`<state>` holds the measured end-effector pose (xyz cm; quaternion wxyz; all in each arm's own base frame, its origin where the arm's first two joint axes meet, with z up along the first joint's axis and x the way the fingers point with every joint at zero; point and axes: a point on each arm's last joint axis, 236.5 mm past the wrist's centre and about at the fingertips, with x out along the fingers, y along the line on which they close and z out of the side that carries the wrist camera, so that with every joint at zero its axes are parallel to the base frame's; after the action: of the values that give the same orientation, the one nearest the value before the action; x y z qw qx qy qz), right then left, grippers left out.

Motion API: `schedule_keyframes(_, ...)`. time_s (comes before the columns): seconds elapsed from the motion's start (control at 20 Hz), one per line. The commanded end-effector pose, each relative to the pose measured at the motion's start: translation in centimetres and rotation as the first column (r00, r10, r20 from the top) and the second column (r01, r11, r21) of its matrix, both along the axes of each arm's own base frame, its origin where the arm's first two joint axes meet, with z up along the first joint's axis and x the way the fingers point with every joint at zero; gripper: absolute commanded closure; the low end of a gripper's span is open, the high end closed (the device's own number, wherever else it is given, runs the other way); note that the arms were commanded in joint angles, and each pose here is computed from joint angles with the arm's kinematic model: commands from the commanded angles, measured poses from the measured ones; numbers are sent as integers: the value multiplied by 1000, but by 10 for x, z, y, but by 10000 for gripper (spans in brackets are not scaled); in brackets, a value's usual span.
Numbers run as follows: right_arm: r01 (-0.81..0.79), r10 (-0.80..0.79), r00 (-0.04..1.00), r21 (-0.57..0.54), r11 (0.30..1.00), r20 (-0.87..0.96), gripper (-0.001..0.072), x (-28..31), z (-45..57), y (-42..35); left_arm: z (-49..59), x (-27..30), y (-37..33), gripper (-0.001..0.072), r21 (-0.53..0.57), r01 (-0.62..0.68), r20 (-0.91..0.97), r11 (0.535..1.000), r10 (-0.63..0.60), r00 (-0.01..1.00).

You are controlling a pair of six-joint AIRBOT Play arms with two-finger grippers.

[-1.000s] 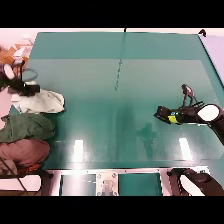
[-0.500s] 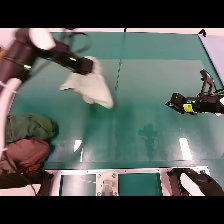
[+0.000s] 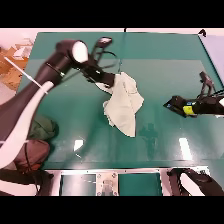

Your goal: Fold the shirts.

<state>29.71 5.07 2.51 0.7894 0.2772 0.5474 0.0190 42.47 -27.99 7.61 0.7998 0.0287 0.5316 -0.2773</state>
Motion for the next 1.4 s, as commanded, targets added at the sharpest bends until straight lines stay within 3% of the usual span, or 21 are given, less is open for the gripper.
schedule_keyframes(0.0, -17, 24, 998, 108, 994, -60, 304, -19, -36, 38, -18, 25, 80, 34, 45, -159, -81, 986, 162, 984)
schedule_keyframes(0.15, -68, 80, 996, 237, 969, -41, 304, -27, -70, 96, -47, 54, 112, 33, -80, -317, -117, 945, 307, 944)
schedule_keyframes(0.4, -99, 129, 987, 276, 956, -93, 336, -3, -117, 143, -111, 81, 85, 33, -230, -368, -212, 901, 323, 922)
schedule_keyframes(0.5, -135, 174, 977, 281, 950, -120, 485, 8, -130, 150, -128, 95, 79, 33, -272, -417, -230, 867, 362, 903)
schedule_keyframes(0.55, -164, 207, 971, 291, 943, -124, 623, 11, -130, 152, -133, 100, 79, 33, -279, -421, -218, 863, 370, 903)
schedule_keyframes(0.6, -195, 240, 964, 305, 932, -117, 698, 11, -123, 153, -134, 104, 77, 33, -294, -422, -210, 857, 373, 904)
schedule_keyframes(0.8, -233, 283, 955, 377, 896, -84, 699, 5, -71, 123, -133, 113, 79, 34, -307, -422, -174, 853, 386, 906)
schedule_keyframes(0.9, -208, 230, 973, 318, 925, -32, 699, 9, -49, 82, -133, 115, 76, 34, -317, -427, -174, 847, 391, 904)
schedule_keyframes(1.05, -39, 49, 997, 167, 985, -59, 698, 10, -50, -4, -142, 111, 56, 34, -322, -415, -183, 851, 374, 909)
schedule_keyframes(1.2, 101, -93, 994, 146, 984, -65, 698, 18, -62, -49, -157, 99, 18, 35, -317, -371, -179, 873, 329, 927)
schedule_keyframes(1.25, 116, -107, 992, 142, 983, -66, 698, 20, -65, -54, -161, 94, 4, 61, -317, -356, -177, 879, 314, 933)
schedule_keyframes(1.35, 120, -111, 991, 139, 983, -70, 698, 23, -71, -56, -170, 77, -21, 270, -309, -314, -198, 898, 262, 945)
